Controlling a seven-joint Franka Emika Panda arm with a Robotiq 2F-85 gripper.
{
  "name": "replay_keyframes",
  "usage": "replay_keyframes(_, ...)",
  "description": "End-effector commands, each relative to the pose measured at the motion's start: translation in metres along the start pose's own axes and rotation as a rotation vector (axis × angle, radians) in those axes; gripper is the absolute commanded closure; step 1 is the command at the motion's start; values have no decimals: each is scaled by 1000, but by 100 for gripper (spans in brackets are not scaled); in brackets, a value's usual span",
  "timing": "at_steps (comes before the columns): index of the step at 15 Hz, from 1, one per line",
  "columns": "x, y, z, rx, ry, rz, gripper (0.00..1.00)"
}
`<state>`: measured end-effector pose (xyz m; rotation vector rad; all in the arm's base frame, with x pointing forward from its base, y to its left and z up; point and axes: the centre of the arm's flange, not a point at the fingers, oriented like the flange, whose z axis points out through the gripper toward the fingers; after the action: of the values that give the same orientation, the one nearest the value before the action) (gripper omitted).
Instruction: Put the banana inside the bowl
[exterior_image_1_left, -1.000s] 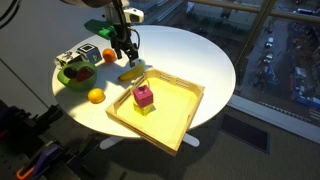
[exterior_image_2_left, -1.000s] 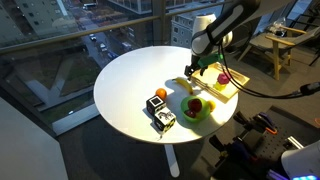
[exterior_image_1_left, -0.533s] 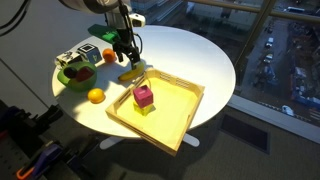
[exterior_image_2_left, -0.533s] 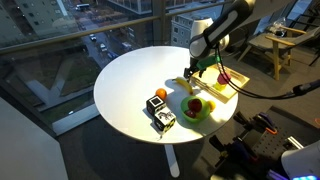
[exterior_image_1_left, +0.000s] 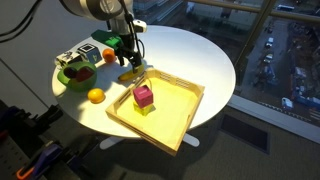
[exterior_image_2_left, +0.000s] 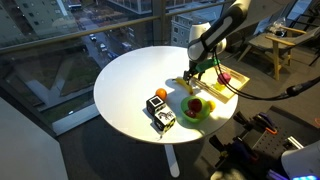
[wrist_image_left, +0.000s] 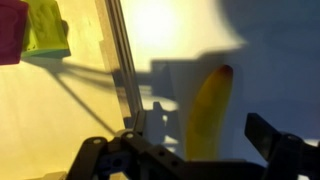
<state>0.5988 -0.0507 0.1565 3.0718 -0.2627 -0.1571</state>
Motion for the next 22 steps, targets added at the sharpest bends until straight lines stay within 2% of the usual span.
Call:
replay_keyframes(1, 12, -3, 11, 5, 7, 12, 0)
replay_keyframes(20, 24, -8, 40, -13, -17, 32, 0)
replay_keyframes(21, 24, -8, 41, -14, -19, 32, 25)
replay_keyframes(22, 24, -8, 41, -17, -23, 30, 25)
